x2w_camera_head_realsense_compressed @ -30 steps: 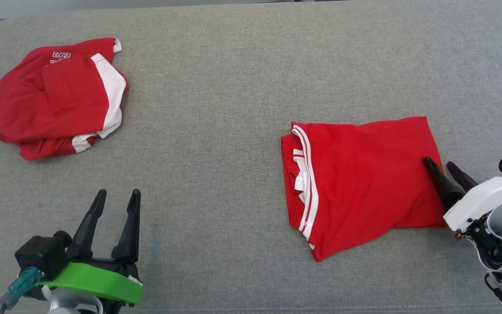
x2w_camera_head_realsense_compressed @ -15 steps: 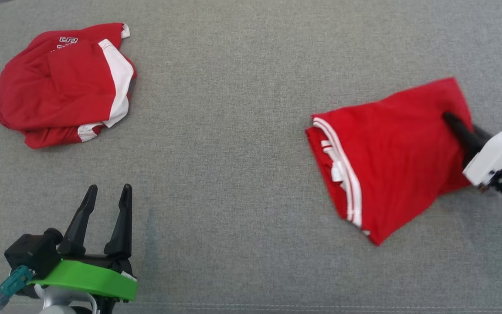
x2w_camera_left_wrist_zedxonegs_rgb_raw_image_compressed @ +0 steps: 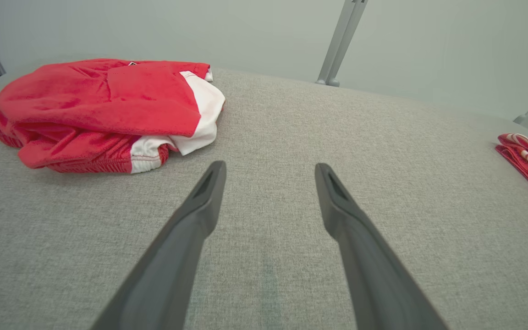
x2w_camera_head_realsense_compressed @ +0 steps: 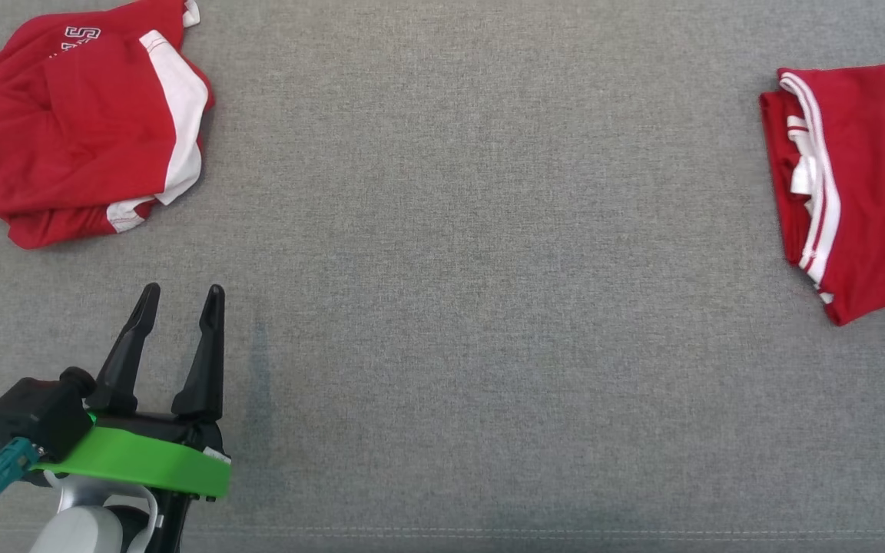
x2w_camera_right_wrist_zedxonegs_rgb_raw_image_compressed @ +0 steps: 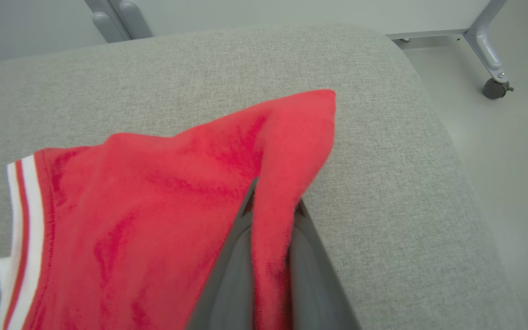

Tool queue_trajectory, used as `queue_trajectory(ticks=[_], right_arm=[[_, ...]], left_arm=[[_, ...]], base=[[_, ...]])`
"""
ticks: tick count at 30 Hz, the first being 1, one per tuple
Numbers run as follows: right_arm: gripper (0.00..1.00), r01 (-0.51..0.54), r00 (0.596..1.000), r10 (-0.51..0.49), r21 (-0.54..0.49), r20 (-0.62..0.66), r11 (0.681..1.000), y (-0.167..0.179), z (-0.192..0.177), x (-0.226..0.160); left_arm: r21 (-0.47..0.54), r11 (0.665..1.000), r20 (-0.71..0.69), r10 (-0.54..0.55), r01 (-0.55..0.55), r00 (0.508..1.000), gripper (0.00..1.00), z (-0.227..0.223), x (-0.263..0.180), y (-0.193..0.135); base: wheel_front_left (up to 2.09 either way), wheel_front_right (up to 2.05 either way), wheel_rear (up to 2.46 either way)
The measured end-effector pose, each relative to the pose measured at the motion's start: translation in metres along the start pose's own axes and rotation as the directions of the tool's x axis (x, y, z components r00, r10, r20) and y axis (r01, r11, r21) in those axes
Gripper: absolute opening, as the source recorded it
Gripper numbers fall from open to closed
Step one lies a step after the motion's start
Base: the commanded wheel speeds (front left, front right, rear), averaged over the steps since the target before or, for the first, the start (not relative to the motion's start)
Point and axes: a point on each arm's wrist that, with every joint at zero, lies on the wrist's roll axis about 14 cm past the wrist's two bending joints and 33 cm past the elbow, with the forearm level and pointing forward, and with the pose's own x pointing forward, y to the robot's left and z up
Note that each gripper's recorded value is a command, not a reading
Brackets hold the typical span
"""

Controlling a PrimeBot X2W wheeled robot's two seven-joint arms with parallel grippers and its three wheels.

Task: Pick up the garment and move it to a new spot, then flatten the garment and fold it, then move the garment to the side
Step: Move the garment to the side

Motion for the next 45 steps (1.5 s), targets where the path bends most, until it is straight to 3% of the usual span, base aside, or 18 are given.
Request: queue_trajectory(ticks=[8, 17, 19, 20, 28, 34, 41, 45], right_arm=[[0.0, 0.139, 0.989, -0.142, -0.055, -0.04, 0.989, -0.052, 0.0, 0.003], [0.0, 0.217, 0.975, -0.22, -0.071, -0.031, 0.974, -0.077, -0.004, 0.002], [0.51, 0.23, 0.972, -0.233, -0.085, -0.025, 0.969, -0.081, -0.006, 0.002], [1.0, 0.237, 0.971, -0.24, -0.094, -0.019, 0.967, -0.083, -0.006, 0.001], [1.0, 0.281, 0.959, -0.282, -0.093, 0.004, 0.955, -0.092, -0.016, -0.007], [1.0, 0.275, 0.953, -0.258, -0.091, 0.159, 0.957, -0.082, 0.007, -0.018], [1.0, 0.25, 0.887, -0.2, -0.07, 0.417, 0.966, -0.064, 0.057, -0.049], [1.0, 0.228, 0.856, -0.16, -0.081, 0.492, 0.97, -0.05, 0.061, -0.07]], left_arm=[[0.035, 0.999, -0.011, 0.009, -0.009, 1.0, 1.0, 0.002, 0.007, 0.009], [0.04, 0.999, -0.035, 0.007, -0.006, 0.999, 1.0, -0.005, 0.013, 0.009], [0.038, 0.999, -0.038, 0.003, -0.002, 0.999, 1.0, -0.006, 0.014, 0.007], [0.038, 0.999, -0.038, 0.002, -0.001, 0.999, 1.0, -0.006, 0.014, 0.007], [0.032, 0.999, -0.036, -0.018, 0.019, 0.999, 1.0, -0.006, 0.02, 0.001], [0.028, 0.999, -0.017, -0.03, 0.031, 0.999, 1.0, -0.002, 0.022, -0.004], [0.01, 0.998, 0.036, -0.056, 0.056, 0.998, 1.0, 0.01, 0.024, -0.014], [0.002, 0.998, 0.057, -0.055, 0.055, 0.997, 1.0, 0.015, 0.021, -0.015]], base=[[0.0, 0.0, 0.0], [0.0, 0.0, 0.0], [0.0, 0.0, 0.0], [0.0, 0.0, 0.0], [0.0, 0.0, 0.0], [0.0, 0.0, 0.0], [0.0, 0.0, 0.0], [0.0, 0.0, 0.0]])
